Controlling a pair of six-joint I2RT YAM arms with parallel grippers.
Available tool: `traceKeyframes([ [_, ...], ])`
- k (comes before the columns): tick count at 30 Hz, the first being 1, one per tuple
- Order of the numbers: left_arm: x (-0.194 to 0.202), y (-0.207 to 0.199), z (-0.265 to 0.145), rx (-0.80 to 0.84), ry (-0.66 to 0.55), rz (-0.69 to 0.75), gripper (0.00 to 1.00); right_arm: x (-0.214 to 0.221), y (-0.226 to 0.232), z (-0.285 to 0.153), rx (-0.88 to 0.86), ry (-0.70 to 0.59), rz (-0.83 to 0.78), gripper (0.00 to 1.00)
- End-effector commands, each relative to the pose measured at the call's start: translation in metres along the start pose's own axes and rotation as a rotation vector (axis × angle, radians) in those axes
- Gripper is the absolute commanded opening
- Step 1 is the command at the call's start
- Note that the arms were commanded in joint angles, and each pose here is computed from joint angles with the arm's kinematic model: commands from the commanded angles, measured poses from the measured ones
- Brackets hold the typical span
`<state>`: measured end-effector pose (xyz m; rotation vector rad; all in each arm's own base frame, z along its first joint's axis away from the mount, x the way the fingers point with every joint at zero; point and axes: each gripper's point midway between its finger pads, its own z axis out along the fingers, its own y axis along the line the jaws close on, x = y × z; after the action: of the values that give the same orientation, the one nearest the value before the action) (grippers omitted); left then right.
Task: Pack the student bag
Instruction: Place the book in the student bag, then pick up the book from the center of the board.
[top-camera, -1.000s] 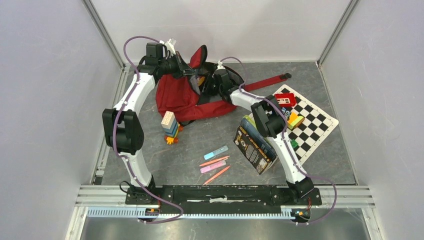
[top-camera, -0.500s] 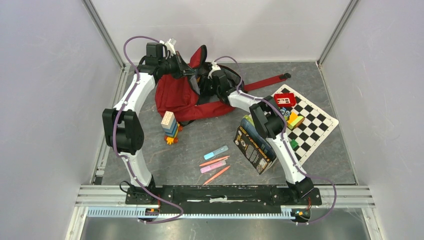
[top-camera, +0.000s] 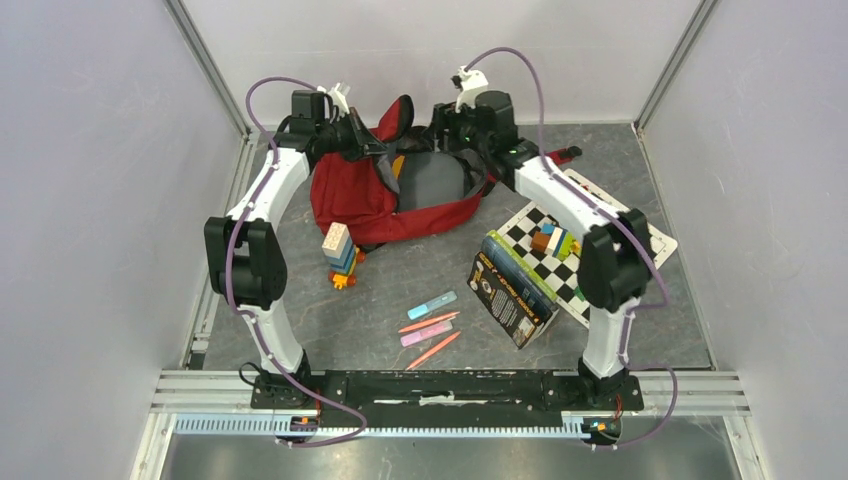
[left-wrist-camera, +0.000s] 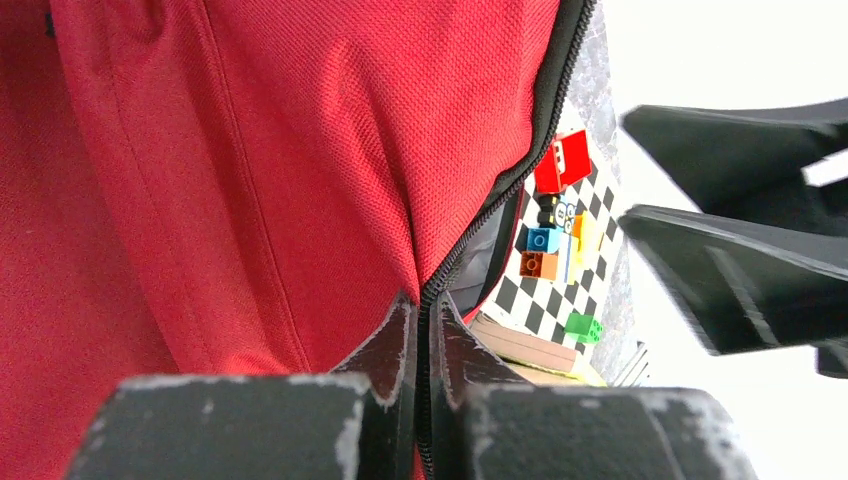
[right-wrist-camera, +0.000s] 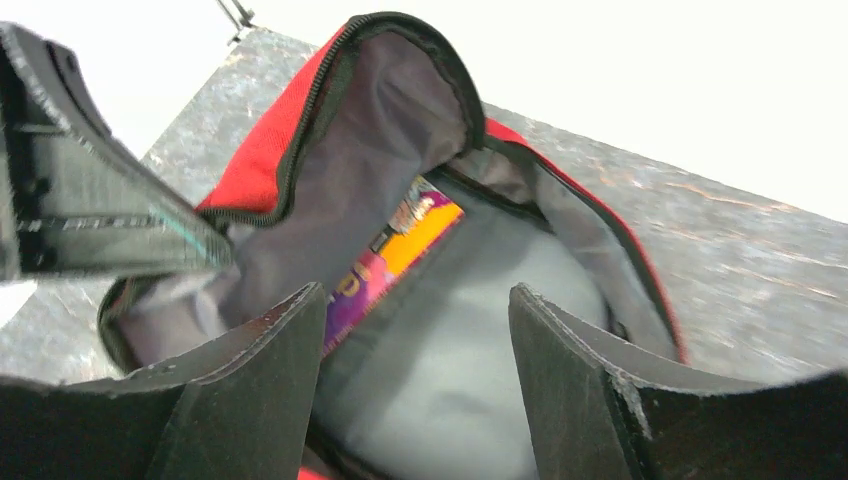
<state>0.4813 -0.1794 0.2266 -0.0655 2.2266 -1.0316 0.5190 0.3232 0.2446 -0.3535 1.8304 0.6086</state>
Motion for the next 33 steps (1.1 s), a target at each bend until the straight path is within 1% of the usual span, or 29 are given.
traceKeyframes([
  [1,-0.015,-0.014,-0.02,0.015,-0.067,0.099,0.02,0.011,-0.028,-0.058,0.004,0.139,-0.08,0.72],
  [5,-0.011,-0.01,-0.02,0.004,-0.058,0.11,0.02,0.033,-0.054,-0.114,0.042,0.298,-0.137,0.72],
  [7,-0.009,-0.007,-0.02,0.0,-0.053,0.109,0.02,0.047,-0.063,-0.14,0.074,0.372,-0.13,0.72],
  [10,-0.007,-0.005,-0.019,-0.001,-0.048,0.106,0.02,0.058,-0.07,-0.176,0.088,0.427,-0.137,0.71],
  [13,-0.005,-0.003,-0.019,-0.006,-0.045,0.103,0.02,0.072,-0.07,-0.202,0.089,0.46,-0.117,0.71],
  [15,-0.003,-0.003,-0.018,-0.004,-0.042,0.101,0.02,0.087,-0.069,-0.216,0.082,0.507,-0.105,0.71],
  [22,-0.005,-0.005,-0.018,0.008,-0.043,0.108,0.02,0.12,-0.066,-0.249,0.072,0.602,-0.081,0.7],
  [26,-0.004,-0.007,-0.017,0.018,-0.04,0.111,0.02,0.132,-0.055,-0.255,0.017,0.626,-0.054,0.67],
  [33,-0.004,-0.006,-0.015,0.027,-0.044,0.103,0.02,0.148,-0.054,-0.263,0.003,0.659,-0.052,0.65],
])
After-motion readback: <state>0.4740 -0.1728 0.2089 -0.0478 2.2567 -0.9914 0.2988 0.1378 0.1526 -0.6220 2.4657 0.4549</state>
